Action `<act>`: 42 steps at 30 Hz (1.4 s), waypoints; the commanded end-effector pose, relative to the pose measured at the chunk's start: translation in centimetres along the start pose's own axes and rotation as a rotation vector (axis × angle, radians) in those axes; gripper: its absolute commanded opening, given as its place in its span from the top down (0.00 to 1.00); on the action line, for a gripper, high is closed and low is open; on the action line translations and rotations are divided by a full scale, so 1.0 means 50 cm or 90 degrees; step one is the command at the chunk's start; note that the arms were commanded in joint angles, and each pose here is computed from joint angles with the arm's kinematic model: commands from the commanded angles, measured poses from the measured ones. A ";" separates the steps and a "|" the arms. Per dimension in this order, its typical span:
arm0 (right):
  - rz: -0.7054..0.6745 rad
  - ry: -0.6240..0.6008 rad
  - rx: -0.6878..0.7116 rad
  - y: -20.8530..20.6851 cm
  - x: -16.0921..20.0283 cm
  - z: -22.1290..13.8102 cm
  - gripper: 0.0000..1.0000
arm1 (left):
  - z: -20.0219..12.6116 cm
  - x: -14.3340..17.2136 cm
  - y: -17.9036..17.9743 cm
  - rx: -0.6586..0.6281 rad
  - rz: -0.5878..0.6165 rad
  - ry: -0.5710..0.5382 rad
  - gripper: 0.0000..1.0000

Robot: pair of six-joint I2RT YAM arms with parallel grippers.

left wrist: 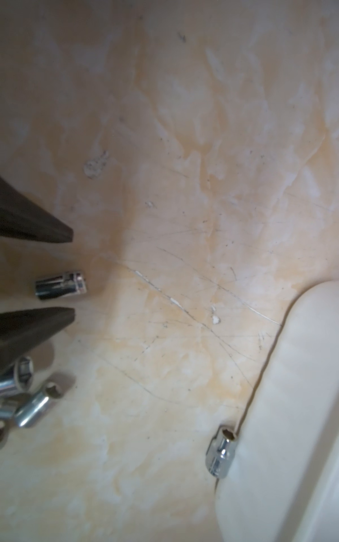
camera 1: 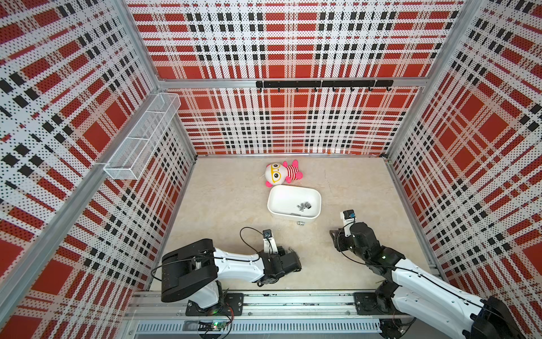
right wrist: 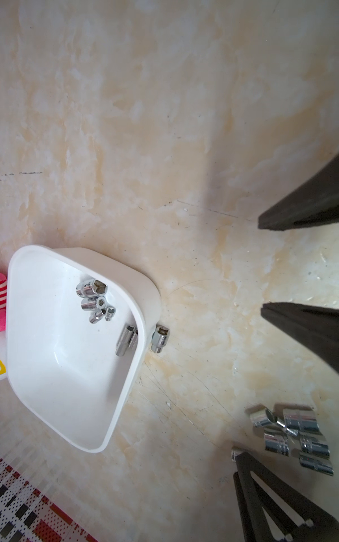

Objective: Put the socket on the desktop into the storage box
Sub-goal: Pick up the socket head from the center of the board.

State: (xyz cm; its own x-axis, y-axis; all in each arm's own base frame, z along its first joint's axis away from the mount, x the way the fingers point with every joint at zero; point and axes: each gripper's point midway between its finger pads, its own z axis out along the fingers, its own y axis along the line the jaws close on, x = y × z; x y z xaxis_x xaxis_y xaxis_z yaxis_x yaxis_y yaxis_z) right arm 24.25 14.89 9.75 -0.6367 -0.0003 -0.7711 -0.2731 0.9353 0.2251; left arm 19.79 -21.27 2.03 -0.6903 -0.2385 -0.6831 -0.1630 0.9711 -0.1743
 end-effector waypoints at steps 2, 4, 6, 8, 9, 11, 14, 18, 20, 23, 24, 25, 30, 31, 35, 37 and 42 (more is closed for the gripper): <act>0.000 -0.002 -0.002 0.005 -0.005 0.001 0.54 | 0.009 0.005 0.007 -0.002 0.000 0.004 0.59; 0.001 -0.003 -0.003 0.005 -0.005 0.001 0.54 | 0.008 0.004 0.007 -0.001 -0.003 0.003 0.59; 0.001 -0.001 -0.003 0.005 -0.004 0.001 0.54 | 0.009 0.005 0.007 0.000 -0.002 0.003 0.60; 0.001 -0.001 -0.003 0.005 -0.004 0.001 0.54 | 0.009 0.007 0.005 0.002 -0.002 0.005 0.61; 0.000 -0.001 -0.005 0.006 -0.004 0.001 0.54 | 0.009 0.009 0.004 0.005 -0.004 0.008 0.62; 0.000 -0.001 -0.006 0.007 -0.005 0.002 0.54 | 0.009 0.012 0.002 0.011 -0.007 0.011 0.66; 0.000 0.001 -0.006 0.008 -0.004 0.002 0.54 | 0.008 0.014 0.000 0.016 -0.009 0.012 0.70; 0.000 0.003 -0.006 0.007 -0.002 0.003 0.54 | 0.012 0.018 0.001 0.011 -0.005 0.016 0.74; -0.001 0.002 -0.007 0.007 -0.003 0.003 0.54 | 0.013 0.020 -0.001 0.012 -0.005 0.018 0.75; -0.001 0.002 -0.007 0.008 -0.004 0.003 0.53 | 0.015 0.020 -0.003 0.010 0.000 0.017 0.75; -0.001 0.002 -0.007 0.008 -0.004 0.003 0.53 | 0.016 0.022 -0.001 0.007 0.001 0.018 0.76; -0.001 0.002 -0.008 0.008 -0.003 0.003 0.53 | 0.017 0.023 -0.001 0.007 0.002 0.018 0.77; -0.001 0.003 -0.008 0.008 -0.003 0.004 0.54 | 0.023 0.036 0.002 0.001 0.011 0.033 0.79; -0.002 0.004 -0.008 0.009 -0.002 0.004 0.54 | 0.023 0.037 0.001 0.002 0.012 0.035 0.79; -0.003 0.005 -0.009 0.009 -0.002 0.004 0.54 | 0.023 0.037 -0.001 0.003 0.018 0.034 0.82; -0.002 0.004 -0.009 0.009 -0.003 0.004 0.54 | 0.022 0.038 -0.005 0.006 0.022 0.037 0.83; -0.001 0.004 -0.007 0.008 -0.002 0.004 0.54 | 0.010 0.027 -0.025 0.029 0.033 0.038 0.87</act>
State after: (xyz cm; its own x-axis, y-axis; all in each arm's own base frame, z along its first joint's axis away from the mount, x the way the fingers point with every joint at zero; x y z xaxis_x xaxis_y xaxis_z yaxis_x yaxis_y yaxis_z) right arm 24.15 15.01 9.29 -0.6496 -0.0101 -0.7602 -0.2761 0.9348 0.2235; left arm 20.33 -22.22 1.58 -0.6838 -0.2410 -0.6887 -0.1414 0.9698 -0.1989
